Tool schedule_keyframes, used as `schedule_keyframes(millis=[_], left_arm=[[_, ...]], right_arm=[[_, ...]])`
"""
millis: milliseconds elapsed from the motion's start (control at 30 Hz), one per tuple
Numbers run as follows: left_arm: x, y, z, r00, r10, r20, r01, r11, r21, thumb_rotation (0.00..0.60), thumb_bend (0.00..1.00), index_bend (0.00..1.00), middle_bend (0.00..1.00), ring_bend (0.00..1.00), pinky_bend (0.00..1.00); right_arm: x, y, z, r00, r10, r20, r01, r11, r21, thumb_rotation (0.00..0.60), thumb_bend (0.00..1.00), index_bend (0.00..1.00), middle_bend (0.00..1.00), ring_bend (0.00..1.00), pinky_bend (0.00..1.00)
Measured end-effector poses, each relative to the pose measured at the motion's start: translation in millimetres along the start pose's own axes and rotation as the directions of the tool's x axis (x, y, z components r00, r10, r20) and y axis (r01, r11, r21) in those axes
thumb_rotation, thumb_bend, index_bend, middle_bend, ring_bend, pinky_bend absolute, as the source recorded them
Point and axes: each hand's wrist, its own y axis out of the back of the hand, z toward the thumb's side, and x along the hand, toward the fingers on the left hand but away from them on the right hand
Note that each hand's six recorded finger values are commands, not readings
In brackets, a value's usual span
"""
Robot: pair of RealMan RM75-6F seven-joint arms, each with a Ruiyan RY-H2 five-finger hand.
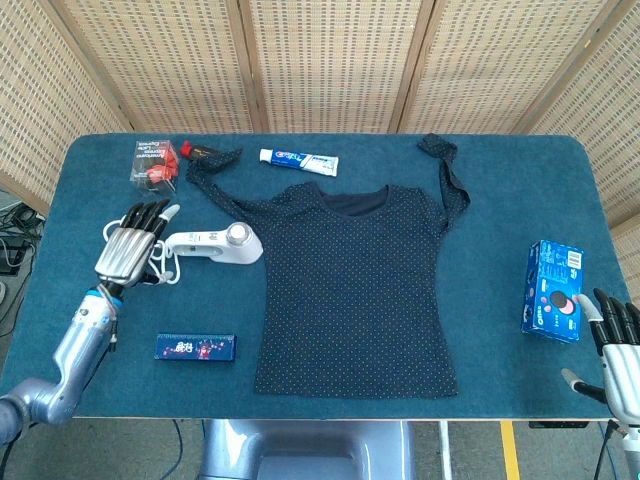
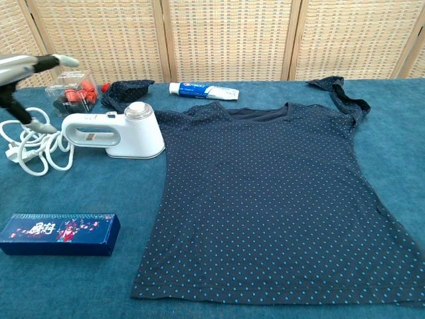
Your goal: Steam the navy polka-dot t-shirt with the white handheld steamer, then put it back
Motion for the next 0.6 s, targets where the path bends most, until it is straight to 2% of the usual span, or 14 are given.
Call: schedule_keyframes(millis=[200,400,600], left_arm=[[47.3,-25.1,17.0,0.998,-0.061,0.001,0.061,0.998,0.025,0.6,0.42,0.0,0.0,0.0,0.0],[69.7,-42.8,23.4,0.995,-0.097,-0.009,0.097,0.995,0.011,0.6,0.42,0.0,0.0,0.0,0.0],[84.0,-49.1,30.0,0.993,-0.118,0.001,0.118,0.993,-0.007,0.6,0.42,0.0,0.0,0.0,0.0]], right_arm=[[-8.1,-2.0,-9.8,0.999,0.001,0.033,-0.001,1.0,0.005,0.6,0.0,0.03,0.0,0.0,0.0],[-13.2,-7.6,-14.9,0.998,0.019,0.052,-0.02,1.0,0.008,0.6,0.0,0.03,0.0,0.0,0.0],[-15.7,-11.6,-14.8,0.998,0.033,0.054,-0.034,0.999,0.012,0.6,0.0,0.03,0.0,0.0,0.0]])
